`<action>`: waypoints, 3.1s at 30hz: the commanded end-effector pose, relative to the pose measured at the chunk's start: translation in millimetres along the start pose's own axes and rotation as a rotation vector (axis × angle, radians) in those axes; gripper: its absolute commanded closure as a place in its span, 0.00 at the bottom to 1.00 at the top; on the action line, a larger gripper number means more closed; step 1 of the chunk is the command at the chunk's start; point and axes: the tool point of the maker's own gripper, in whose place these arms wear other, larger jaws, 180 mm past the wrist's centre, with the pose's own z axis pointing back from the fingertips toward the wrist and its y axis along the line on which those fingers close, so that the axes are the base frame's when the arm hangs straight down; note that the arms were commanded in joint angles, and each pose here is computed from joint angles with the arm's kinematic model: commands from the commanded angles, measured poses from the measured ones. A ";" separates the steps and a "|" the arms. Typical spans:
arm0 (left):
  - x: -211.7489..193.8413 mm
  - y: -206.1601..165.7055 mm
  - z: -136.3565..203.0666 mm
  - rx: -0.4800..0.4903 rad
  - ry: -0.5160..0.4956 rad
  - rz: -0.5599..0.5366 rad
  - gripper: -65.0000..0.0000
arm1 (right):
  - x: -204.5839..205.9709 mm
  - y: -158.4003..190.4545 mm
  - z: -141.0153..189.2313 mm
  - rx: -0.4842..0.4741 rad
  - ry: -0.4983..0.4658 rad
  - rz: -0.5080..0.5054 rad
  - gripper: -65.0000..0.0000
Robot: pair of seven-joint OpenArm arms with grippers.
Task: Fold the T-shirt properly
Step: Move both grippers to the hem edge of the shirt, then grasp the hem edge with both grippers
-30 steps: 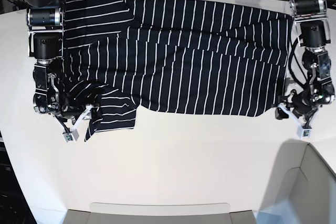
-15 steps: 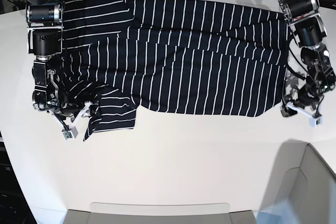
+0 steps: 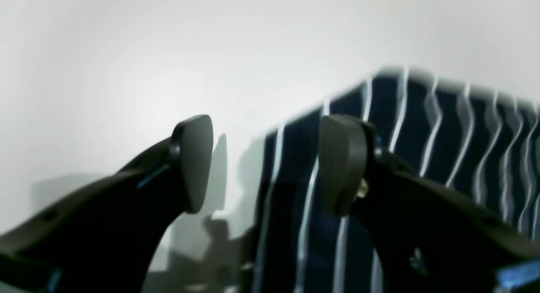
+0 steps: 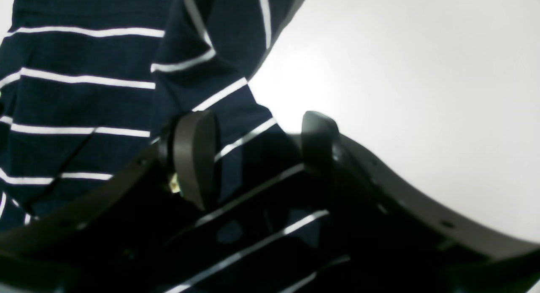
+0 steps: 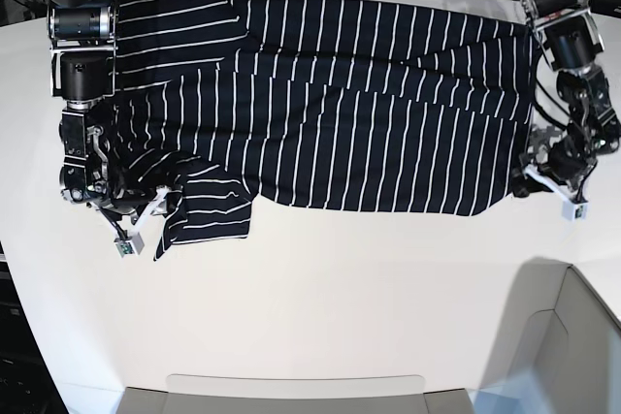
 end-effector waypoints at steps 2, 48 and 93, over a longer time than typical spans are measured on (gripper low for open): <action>28.7 7.6 15.9 0.062 -0.058 -0.131 0.40 | -20.4 -6.3 0.5 -0.021 0.087 0.008 0.50; -13.9 -8.3 13.0 0.131 0.081 -0.326 0.77 | -21.1 1.3 -2.7 -0.007 0.083 0.006 0.50; 24.3 7.8 -3.9 0.076 0.064 -0.275 0.74 | -22.2 -2.8 -1.0 -0.013 0.088 0.006 0.50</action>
